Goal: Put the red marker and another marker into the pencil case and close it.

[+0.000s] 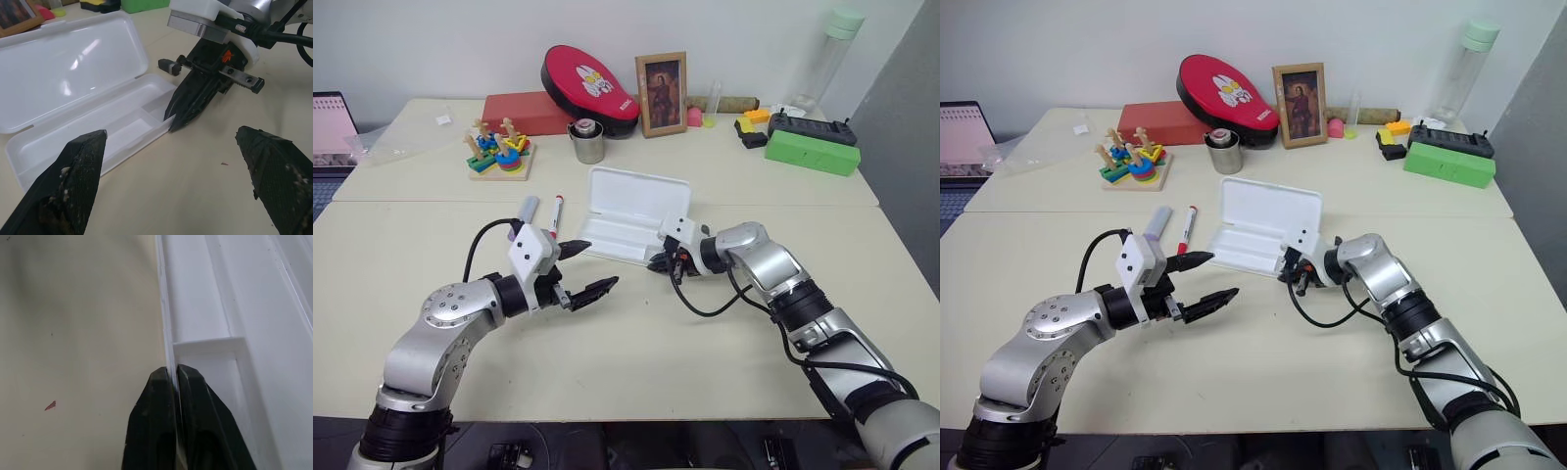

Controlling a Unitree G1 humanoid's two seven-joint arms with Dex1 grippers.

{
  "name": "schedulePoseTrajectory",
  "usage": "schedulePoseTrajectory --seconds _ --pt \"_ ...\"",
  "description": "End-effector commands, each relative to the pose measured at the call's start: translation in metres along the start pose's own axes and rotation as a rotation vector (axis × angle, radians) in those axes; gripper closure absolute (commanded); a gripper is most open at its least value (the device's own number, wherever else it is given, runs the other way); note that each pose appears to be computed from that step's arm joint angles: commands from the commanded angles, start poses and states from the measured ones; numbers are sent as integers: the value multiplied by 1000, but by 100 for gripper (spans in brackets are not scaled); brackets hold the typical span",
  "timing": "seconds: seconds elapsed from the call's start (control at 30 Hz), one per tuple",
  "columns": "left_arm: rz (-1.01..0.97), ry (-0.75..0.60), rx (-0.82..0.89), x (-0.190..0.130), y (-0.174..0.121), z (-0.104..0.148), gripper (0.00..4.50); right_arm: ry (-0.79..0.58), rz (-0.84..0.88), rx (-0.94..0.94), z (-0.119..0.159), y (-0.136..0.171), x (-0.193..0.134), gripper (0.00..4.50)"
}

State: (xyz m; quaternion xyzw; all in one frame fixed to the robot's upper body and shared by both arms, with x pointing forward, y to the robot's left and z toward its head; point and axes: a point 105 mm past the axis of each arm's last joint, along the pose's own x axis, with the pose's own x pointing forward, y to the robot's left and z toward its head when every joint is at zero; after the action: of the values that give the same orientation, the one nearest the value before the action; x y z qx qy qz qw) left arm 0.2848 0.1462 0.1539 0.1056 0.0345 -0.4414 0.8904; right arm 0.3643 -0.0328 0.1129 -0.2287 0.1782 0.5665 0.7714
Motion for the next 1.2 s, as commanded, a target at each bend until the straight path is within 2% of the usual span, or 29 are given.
schedulePoseTrajectory --seconds 0.03,0.17,0.43,0.63,0.73,0.93,1.2 --pt "18 -37 19 -8 2 11 0 -78 62 -64 16 15 -5 448" --pt "40 -29 17 -13 7 9 0 -77 118 -95 13 33 -8 448" --pt "-6 -15 -22 -15 -10 4 0 -51 240 -155 -5 75 -11 448" --pt "-14 -14 -23 -14 -10 5 0 -34 255 -155 -11 81 -9 448" --pt "61 -36 -56 -20 1 8 0 -61 242 -145 -4 77 -12 395" --pt "330 -89 -142 -45 41 13 0 -157 202 -133 19 69 -26 240" --pt "584 13 -169 -59 84 -14 0 -411 97 -108 78 49 -55 46"
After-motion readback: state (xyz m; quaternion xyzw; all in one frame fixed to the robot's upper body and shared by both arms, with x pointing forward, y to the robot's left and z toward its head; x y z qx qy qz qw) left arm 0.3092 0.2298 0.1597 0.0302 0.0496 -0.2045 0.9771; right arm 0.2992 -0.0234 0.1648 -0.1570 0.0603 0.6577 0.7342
